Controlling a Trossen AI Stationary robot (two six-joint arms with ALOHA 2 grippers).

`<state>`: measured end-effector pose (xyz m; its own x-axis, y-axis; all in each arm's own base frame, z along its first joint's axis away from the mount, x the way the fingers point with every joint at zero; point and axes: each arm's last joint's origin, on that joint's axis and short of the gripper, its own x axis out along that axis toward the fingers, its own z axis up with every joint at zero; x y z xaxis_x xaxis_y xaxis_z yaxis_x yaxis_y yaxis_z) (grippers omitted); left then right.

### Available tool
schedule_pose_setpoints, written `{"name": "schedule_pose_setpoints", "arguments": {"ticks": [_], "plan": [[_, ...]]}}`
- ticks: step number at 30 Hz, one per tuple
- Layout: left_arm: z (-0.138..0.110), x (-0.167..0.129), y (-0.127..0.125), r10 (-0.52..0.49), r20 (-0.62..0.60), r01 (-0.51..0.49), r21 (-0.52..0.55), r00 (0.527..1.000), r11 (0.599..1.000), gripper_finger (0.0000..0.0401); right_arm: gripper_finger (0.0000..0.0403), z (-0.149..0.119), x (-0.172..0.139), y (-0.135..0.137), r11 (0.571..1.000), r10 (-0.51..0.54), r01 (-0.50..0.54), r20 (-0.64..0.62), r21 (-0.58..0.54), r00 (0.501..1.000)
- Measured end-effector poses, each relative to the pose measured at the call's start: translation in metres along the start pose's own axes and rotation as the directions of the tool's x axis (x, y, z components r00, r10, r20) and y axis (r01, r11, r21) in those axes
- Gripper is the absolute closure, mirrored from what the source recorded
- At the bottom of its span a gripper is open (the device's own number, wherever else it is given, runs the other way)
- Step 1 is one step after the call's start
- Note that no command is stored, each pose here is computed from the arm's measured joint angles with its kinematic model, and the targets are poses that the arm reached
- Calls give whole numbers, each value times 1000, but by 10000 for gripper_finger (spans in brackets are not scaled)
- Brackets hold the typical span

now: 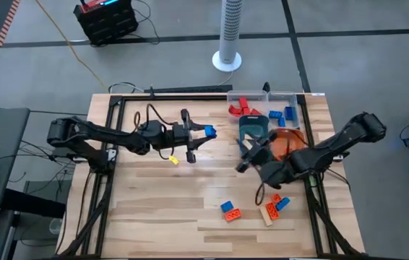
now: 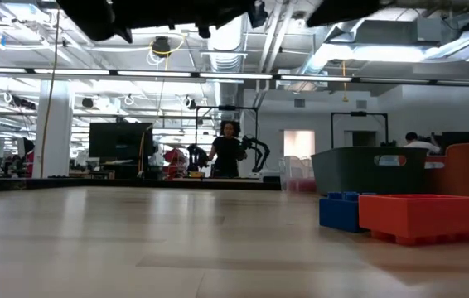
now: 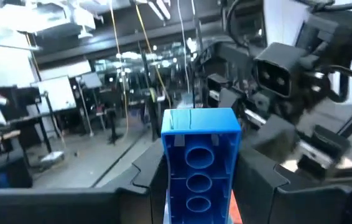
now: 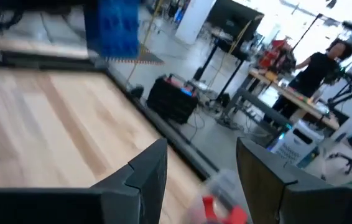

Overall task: Sort blocks
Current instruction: Put the 8 stud blue game piece into the right transparent bin

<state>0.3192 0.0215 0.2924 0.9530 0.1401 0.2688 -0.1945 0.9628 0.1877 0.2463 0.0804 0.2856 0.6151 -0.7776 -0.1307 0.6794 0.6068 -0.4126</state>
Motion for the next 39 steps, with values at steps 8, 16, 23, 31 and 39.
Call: {"name": "schedule_pose_setpoints", "arguments": {"ticks": [8, 16, 23, 31, 39], "plan": [[-11, 6, -12, -11, 71, 13, -22, 997, 1000, 274, 200, 11, 31, 43, 991, -32, 44, 91, -125, 995], [-5, 5, -11, 9, 127, -3, -42, 992, 999, 274, 150, 31, 41, 70, 983, -38, 57, 111, -173, 993], [-4, 5, -11, 15, 131, -9, -45, 991, 999, 274, 143, 45, 52, 80, 976, -80, 99, 100, -193, 992], [-7, 6, -13, -5, 105, 10, -41, 994, 999, 274, 149, 49, 58, 77, 982, -80, 98, 112, -164, 990], [-9, 6, -12, -2, 85, 6, -38, 996, 999, 274, 204, 52, 57, 74, 979, -87, 106, 117, -173, 989]]}}
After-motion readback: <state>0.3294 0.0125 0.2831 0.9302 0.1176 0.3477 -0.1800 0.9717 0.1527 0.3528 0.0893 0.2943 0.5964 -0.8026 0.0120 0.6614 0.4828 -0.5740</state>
